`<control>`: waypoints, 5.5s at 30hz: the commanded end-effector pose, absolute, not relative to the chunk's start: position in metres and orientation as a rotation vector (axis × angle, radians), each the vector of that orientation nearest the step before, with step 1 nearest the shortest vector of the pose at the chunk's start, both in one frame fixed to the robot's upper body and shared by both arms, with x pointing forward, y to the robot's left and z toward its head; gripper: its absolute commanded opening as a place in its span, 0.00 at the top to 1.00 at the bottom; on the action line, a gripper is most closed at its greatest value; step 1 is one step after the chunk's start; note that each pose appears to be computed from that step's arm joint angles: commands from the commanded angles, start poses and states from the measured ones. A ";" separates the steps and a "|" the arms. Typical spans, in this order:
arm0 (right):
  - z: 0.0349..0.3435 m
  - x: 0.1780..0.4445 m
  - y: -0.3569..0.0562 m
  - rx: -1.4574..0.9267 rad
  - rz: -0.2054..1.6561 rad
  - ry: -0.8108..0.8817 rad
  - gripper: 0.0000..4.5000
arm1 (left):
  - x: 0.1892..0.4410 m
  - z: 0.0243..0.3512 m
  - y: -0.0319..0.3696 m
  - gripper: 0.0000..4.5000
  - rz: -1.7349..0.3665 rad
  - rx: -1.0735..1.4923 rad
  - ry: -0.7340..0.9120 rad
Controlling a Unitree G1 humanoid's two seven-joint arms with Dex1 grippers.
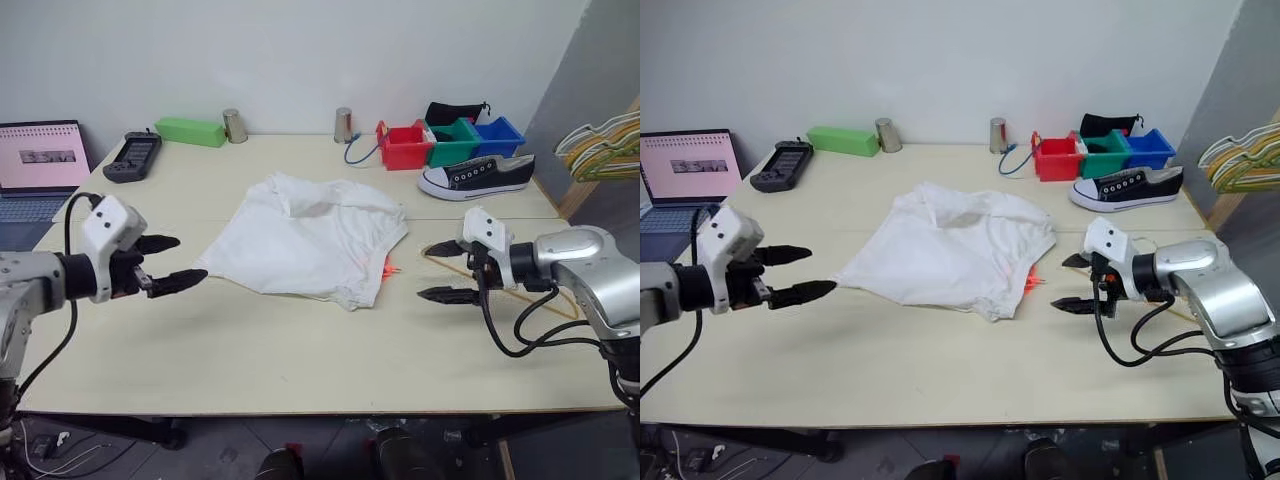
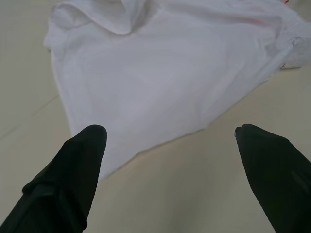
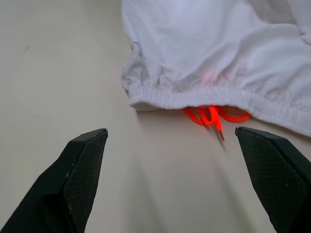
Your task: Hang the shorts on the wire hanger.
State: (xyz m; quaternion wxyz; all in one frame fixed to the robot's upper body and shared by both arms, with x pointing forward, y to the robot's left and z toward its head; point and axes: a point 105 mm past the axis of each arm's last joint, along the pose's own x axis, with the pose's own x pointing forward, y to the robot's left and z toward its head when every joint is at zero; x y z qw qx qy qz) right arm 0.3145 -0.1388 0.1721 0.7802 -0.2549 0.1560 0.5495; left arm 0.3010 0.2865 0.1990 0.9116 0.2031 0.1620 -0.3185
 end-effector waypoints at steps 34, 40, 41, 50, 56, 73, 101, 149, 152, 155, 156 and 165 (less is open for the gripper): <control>0.098 0.357 -0.036 -0.714 1.120 0.368 0.01 | 0.381 0.096 0.280 0.00 -0.782 0.817 0.485; 0.095 0.366 -0.028 -0.672 1.104 0.380 0.09 | 0.380 0.076 0.284 0.08 -0.761 0.803 0.604; 0.095 0.365 -0.026 -0.663 1.112 0.380 0.13 | 0.379 0.074 0.284 0.12 -0.770 0.791 0.623; 0.098 0.368 -0.028 -0.673 1.100 0.363 0.60 | 0.374 0.079 0.285 0.55 -0.816 0.769 0.651; 0.099 0.371 -0.035 -0.671 1.082 0.358 0.96 | 0.372 0.086 0.286 0.87 -0.835 0.746 0.622; 0.099 0.286 -0.103 -0.808 1.447 0.450 1.00 | 0.232 0.101 0.206 1.00 -1.415 0.518 0.650; 0.287 0.465 -0.062 -0.691 0.537 -0.380 1.00 | 0.449 0.331 0.276 1.00 -0.023 1.070 -0.176; 0.091 0.264 -0.085 -0.694 1.595 0.561 0.80 | 0.250 0.104 0.227 0.88 -1.231 0.884 0.685; 0.097 0.264 -0.087 -0.686 1.607 0.564 0.65 | 0.250 0.106 0.227 0.74 -1.243 0.871 0.683; 0.106 0.259 -0.092 -0.692 1.641 0.566 0.49 | 0.246 0.112 0.225 0.60 -1.273 0.852 0.673; 0.109 0.257 -0.093 -0.693 1.649 0.564 0.41 | 0.246 0.115 0.223 0.53 -1.280 0.839 0.664; 0.147 0.272 -0.106 -0.588 1.543 0.521 0.00 | 0.243 0.167 0.180 0.08 -1.427 0.646 0.443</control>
